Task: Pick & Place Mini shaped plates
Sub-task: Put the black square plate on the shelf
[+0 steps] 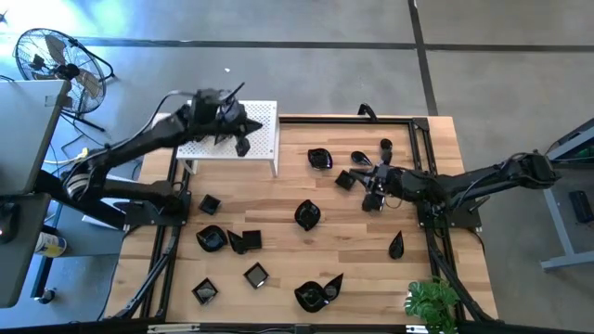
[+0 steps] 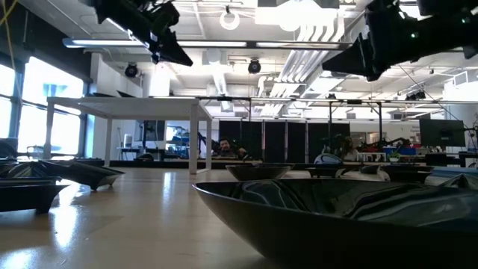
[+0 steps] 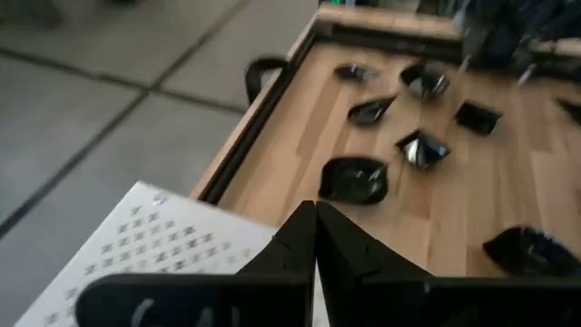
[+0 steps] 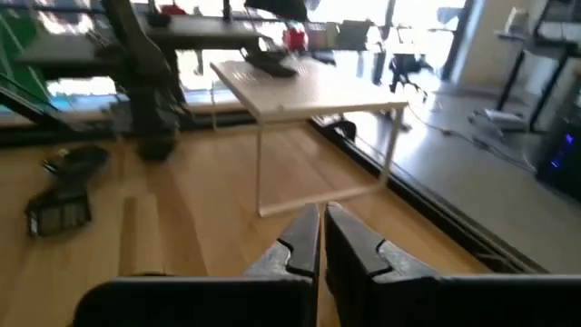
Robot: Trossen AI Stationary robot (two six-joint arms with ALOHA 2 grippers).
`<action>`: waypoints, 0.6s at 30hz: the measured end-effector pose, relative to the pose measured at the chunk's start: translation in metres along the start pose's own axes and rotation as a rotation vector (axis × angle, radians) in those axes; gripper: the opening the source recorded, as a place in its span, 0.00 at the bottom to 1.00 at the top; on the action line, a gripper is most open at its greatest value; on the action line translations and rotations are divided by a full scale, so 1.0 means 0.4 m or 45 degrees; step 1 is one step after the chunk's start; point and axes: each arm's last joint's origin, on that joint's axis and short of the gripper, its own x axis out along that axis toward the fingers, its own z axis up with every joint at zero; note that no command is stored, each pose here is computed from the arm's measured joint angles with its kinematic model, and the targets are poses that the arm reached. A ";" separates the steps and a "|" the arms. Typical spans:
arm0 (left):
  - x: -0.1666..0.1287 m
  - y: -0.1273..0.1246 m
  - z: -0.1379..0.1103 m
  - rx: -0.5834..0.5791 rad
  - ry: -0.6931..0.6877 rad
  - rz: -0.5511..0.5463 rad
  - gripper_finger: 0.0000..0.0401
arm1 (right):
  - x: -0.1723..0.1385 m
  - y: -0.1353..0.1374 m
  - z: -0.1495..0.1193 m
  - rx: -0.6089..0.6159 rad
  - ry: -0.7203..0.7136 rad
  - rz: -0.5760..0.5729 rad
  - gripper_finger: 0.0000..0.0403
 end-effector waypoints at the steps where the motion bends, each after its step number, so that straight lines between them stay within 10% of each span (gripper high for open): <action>1: -0.003 -0.010 -0.013 0.007 -0.040 0.005 0.00 | 0.003 0.001 0.008 -0.001 0.047 -0.020 0.04; 9: -0.026 -0.064 -0.127 0.001 -0.282 0.039 0.00 | 0.011 -0.022 0.076 0.129 0.344 -0.199 0.18; 18: -0.108 -0.081 -0.177 -0.026 -0.482 0.081 0.00 | 0.050 -0.014 0.004 0.152 0.656 -0.229 0.45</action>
